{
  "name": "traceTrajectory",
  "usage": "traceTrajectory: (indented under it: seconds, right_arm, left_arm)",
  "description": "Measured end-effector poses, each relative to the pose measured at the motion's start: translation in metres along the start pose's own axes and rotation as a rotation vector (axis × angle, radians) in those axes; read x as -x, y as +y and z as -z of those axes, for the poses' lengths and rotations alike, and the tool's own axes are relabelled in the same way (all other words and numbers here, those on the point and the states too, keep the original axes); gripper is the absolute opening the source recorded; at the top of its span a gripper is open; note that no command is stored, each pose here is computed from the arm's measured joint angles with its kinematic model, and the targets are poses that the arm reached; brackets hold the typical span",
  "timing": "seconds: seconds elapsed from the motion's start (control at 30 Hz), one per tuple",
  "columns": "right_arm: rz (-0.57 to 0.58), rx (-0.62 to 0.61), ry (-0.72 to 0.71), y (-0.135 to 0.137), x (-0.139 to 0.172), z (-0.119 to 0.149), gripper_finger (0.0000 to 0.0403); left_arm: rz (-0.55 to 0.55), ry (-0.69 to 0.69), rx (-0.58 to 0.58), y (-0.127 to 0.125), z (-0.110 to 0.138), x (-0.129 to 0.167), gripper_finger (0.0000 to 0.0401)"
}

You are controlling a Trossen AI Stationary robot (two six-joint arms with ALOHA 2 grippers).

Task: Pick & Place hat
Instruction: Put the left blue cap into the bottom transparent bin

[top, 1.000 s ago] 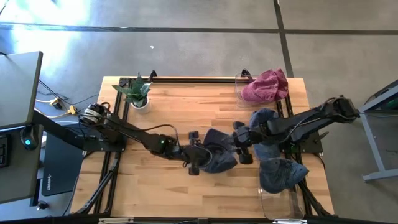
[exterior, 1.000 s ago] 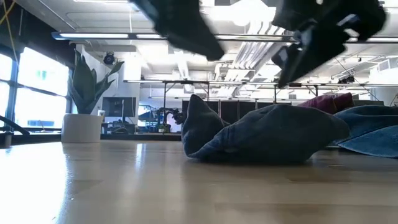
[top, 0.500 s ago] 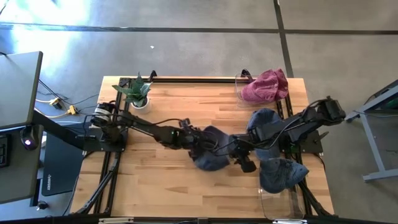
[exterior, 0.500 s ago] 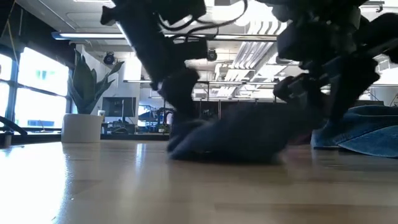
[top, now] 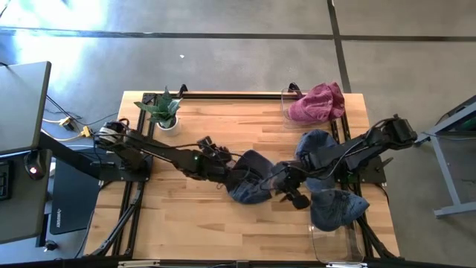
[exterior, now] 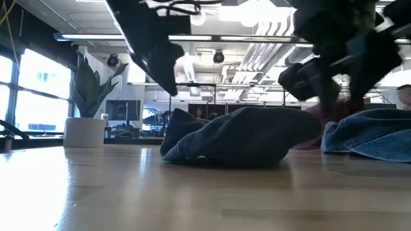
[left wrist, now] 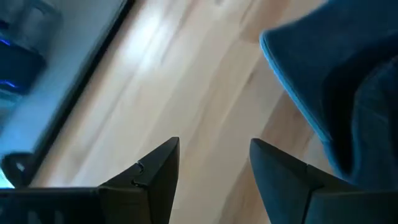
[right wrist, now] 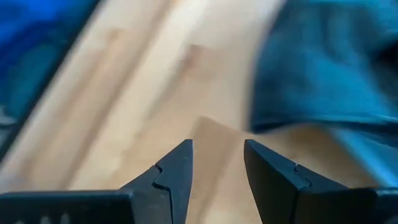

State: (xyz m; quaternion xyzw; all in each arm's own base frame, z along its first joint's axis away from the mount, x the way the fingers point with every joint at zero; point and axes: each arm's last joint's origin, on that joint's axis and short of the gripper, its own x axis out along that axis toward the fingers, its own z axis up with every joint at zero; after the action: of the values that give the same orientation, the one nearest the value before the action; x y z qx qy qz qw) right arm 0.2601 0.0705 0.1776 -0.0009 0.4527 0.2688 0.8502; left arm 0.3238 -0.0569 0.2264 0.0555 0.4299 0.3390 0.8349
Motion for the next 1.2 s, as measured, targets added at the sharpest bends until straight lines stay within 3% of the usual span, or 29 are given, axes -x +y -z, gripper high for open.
traceTrajectory:
  seconds: [0.1,0.27,0.33,0.47,0.57,0.7,1.0,1.1,1.2]
  right_arm:
    - [-0.091,0.019,-0.017,0.005,-0.007,0.003,0.0133]
    - [-0.104,0.026,-0.023,0.003,-0.025,0.002,0.0108]
    - [-0.071,0.039,-0.039,-0.003,-0.032,0.002,0.0097]
    - [0.111,0.101,-0.076,-0.012,-0.032,-0.006,0.0080]
    - [0.255,0.067,-0.092,-0.019,-0.028,-0.012,0.0070]
    - [0.364,-0.013,-0.106,-0.028,-0.025,-0.013,0.0062]
    - [0.392,-0.155,-0.026,-0.039,-0.023,-0.002,0.0058]
    - [0.397,-0.211,0.051,-0.042,-0.021,0.007,0.0057]
    - [0.409,-0.263,0.097,-0.047,-0.019,0.013,0.0059]
  left_arm:
    - [0.006,0.038,0.044,0.013,0.005,-0.009,0.0191]
    - [0.035,0.060,0.085,0.020,0.017,-0.045,0.0191]
    - [0.061,0.063,0.097,0.019,0.025,-0.062,0.0191]
    - [0.154,0.032,0.065,0.015,0.036,-0.084,0.0191]
    - [0.247,-0.005,0.031,0.009,0.039,-0.088,0.0191]
    - [0.342,-0.081,0.029,0.002,0.030,-0.089,0.0191]
    - [0.527,-0.200,0.065,-0.004,0.016,-0.084,0.0191]
    - [0.533,-0.198,0.066,-0.004,0.013,-0.081,0.0191]
    - [0.471,-0.170,0.095,0.004,0.010,-0.074,0.0191]
